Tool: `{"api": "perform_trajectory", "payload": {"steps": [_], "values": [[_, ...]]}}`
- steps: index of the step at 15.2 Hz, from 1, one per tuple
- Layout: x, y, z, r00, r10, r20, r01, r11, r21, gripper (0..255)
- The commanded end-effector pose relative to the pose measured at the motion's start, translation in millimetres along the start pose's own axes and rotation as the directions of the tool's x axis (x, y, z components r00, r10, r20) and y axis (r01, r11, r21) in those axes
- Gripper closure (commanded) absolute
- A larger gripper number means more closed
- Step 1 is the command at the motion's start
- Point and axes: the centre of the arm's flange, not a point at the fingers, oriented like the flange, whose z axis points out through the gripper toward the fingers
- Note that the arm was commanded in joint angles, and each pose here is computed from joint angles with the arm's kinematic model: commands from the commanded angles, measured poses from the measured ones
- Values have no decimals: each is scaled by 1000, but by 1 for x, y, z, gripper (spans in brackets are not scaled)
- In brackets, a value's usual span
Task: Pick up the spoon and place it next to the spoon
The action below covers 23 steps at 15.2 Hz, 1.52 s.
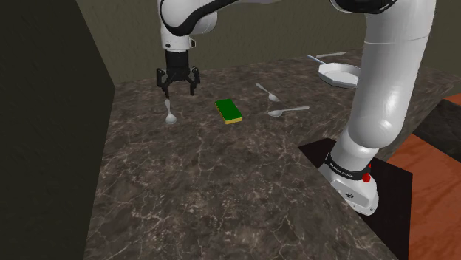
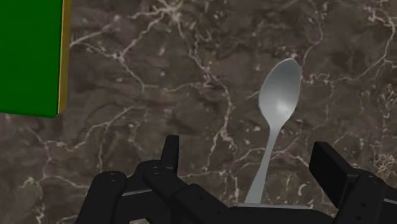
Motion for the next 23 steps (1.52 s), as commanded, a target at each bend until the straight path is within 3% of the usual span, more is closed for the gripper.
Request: {"api": "perform_trajectory", "payload": {"steps": [1, 5, 13, 20, 21, 23], "values": [[23, -11, 11, 999, 40, -1, -40, 999, 11, 0], [62, -31, 27, 994, 108, -2, -107, 994, 32, 0], [62, -33, 67, 994, 108, -2, -107, 994, 32, 0], [62, -33, 67, 994, 108, -2, -108, 994, 32, 0], [62, -33, 67, 994, 108, -2, -108, 994, 32, 255], [62, -33, 67, 994, 108, -2, -108, 994, 32, 255]]}}
